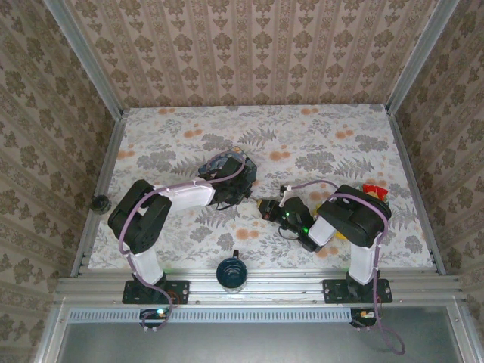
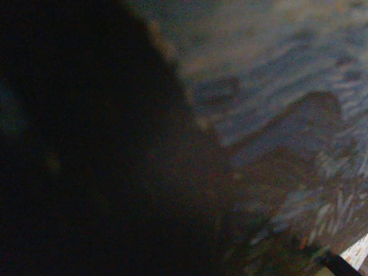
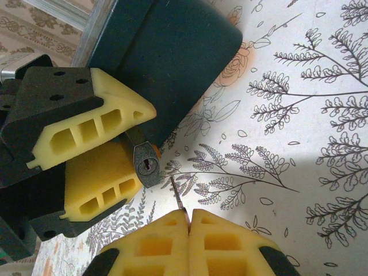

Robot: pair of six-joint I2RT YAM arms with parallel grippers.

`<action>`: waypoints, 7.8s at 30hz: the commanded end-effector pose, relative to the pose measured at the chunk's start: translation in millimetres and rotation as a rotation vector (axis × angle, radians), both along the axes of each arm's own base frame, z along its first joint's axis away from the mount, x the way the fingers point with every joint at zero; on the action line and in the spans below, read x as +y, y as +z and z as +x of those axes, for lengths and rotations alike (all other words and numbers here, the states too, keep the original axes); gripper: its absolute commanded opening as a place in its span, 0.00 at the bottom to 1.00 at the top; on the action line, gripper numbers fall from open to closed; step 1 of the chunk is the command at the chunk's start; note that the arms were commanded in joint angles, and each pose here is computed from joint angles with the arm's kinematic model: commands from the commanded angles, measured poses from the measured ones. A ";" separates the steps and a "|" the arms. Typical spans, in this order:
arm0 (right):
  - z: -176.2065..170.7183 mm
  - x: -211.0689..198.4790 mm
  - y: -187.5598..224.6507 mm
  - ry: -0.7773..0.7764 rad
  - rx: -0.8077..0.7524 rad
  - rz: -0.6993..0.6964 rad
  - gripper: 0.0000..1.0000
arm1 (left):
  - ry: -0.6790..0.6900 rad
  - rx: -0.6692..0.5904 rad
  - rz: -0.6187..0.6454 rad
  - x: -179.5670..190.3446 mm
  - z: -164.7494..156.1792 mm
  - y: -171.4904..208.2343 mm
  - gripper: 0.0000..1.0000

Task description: Unlock a padlock with a key

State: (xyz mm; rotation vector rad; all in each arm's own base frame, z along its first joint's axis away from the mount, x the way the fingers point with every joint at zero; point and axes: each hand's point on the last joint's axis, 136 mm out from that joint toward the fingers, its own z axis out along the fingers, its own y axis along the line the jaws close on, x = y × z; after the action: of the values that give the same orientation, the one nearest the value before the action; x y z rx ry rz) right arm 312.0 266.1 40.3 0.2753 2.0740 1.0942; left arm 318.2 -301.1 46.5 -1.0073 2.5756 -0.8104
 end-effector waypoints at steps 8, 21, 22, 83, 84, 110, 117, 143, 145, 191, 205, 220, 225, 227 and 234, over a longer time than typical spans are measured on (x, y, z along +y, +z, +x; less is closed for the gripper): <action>12.1 9.9 34.7 -0.007 -0.099 0.062 0.00 | 0.009 0.116 0.025 12.0 -19.9 -27.7 0.10; 15.0 13.0 38.0 -0.002 -0.110 0.067 0.00 | 0.011 0.117 0.018 11.3 -19.9 -28.4 0.10; 14.8 12.4 37.6 -0.003 -0.108 0.067 0.00 | 0.014 0.114 0.015 11.3 -19.2 -27.9 0.10; 12.7 13.3 24.4 -0.001 -0.060 0.068 0.00 | 0.014 0.093 -0.023 5.5 -12.2 -23.5 0.08; 13.1 13.9 24.8 0.001 -0.062 0.069 0.00 | 0.015 0.095 -0.022 6.0 -12.1 -24.1 0.08; 20.5 21.6 20.7 -0.001 0.014 0.159 0.00 | -0.030 0.094 -0.039 -4.5 -17.1 -23.6 0.07; 23.7 19.3 38.4 -0.001 -0.034 0.169 0.00 | -0.026 0.103 -0.040 -4.6 -19.5 -26.1 0.08; 25.9 13.0 49.3 -0.013 -0.057 0.182 0.00 | -0.004 0.099 -0.060 -2.5 -16.2 -24.0 0.07; 26.4 13.2 50.2 -0.013 -0.060 0.183 0.00 | -0.003 0.100 -0.059 -2.0 -16.5 -24.7 0.07; 35.0 29.1 45.1 0.018 -0.025 0.224 0.00 | -0.037 0.103 -0.111 -15.6 -18.8 -19.1 0.06; 38.7 40.0 54.6 0.155 -0.011 0.276 0.00 | -0.081 0.110 -0.180 -26.3 -25.1 -5.6 0.05; 40.0 46.9 64.1 0.266 -0.043 0.280 0.00 | -0.086 0.123 -0.272 -34.6 -26.4 9.4 0.05; 44.9 43.2 70.6 0.267 -0.047 0.298 0.01 | -0.101 0.126 -0.300 -37.2 -26.7 14.1 0.05; 46.9 44.6 76.9 0.283 -0.053 0.313 0.04 | -0.106 0.130 -0.319 -39.0 -26.9 16.7 0.05; 52.3 48.5 91.0 0.304 -0.065 0.347 0.08 | -0.113 0.128 -0.353 -40.2 -27.0 24.7 0.05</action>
State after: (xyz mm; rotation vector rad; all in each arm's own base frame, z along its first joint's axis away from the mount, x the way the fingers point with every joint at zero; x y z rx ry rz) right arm 358.4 288.2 74.2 0.2521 2.0818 1.4851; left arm 347.1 -291.3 60.9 -1.1047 2.4374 -1.0168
